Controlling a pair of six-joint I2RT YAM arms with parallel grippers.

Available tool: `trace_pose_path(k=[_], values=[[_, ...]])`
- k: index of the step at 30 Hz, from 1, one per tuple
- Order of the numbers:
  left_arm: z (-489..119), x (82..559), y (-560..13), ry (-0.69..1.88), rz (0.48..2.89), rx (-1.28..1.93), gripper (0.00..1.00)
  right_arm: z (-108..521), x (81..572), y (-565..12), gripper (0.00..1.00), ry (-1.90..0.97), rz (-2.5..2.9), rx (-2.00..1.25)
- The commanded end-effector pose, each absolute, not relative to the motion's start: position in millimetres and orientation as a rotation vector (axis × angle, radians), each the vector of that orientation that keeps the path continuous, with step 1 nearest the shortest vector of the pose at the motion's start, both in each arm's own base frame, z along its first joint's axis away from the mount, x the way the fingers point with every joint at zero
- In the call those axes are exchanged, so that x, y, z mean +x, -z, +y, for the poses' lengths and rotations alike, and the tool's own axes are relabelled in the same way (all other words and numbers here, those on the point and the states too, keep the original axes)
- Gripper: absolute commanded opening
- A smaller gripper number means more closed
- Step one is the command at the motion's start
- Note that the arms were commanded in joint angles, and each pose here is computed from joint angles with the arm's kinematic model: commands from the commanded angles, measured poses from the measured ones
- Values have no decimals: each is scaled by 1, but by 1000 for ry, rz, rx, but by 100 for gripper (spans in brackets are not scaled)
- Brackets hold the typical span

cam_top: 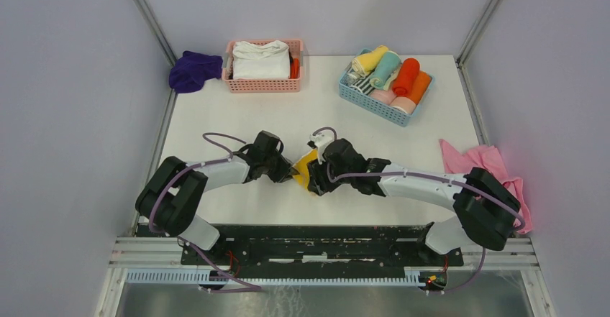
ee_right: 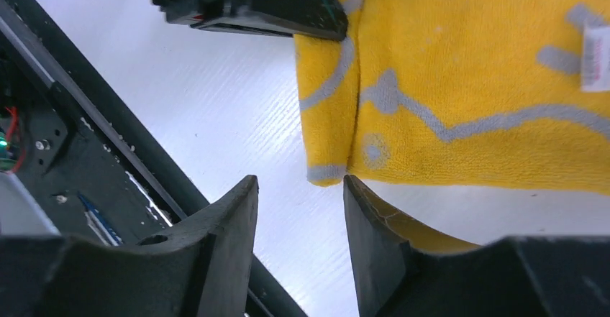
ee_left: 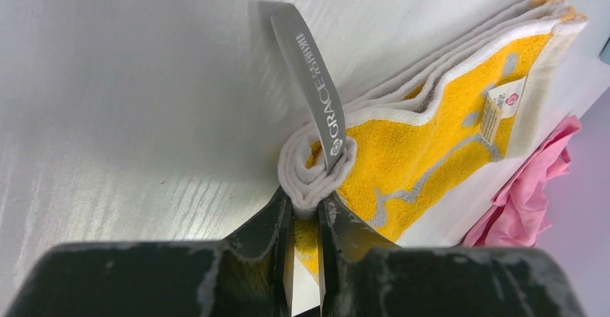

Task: Roll the towels
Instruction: Roll the towel at the center of the board.

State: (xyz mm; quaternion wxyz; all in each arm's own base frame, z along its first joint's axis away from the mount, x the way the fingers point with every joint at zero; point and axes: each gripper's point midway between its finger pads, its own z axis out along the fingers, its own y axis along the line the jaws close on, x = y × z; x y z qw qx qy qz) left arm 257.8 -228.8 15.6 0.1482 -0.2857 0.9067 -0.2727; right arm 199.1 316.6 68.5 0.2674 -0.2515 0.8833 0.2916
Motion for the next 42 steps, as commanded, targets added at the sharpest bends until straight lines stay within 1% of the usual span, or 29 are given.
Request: trace_pose_path(k=[1,5,12,17,22,25,28,31,32,33,35,38,42], values=[[-205,243,4,571,2671,-955,16,311,219,-95,56,-490,2164,-846],[-206,244,0,567,2664,-993,17,331,214,-97,58,-399,2037,-951],[-206,242,-1,564,2670,-1030,18,354,206,-80,58,-165,1904,-1082],[-206,240,1,561,2675,-1036,19,356,211,-61,58,-15,1877,-1096],[-203,240,2,552,2669,-1032,20,350,212,-44,55,53,1899,-1127],[-202,241,1,546,2664,-1023,22,342,209,-29,50,90,1934,-1153],[-200,241,2,531,2659,-1015,27,335,203,-16,42,92,1983,-1171],[-198,243,1,528,2644,-1011,38,328,196,-6,29,75,2034,-1187],[-197,244,0,532,2631,-1010,43,328,193,-5,22,58,2045,-1193],[-196,246,-3,535,2616,-1010,47,329,191,-6,16,32,2055,-1196],[-190,250,-8,535,2583,-1018,53,333,183,-9,8,-64,2090,-1209],[-176,254,-16,546,2534,-1048,58,342,172,-10,4,-301,2164,-1199],[-154,255,-29,572,2468,-1067,64,359,166,-16,3,-654,2251,-1077]])
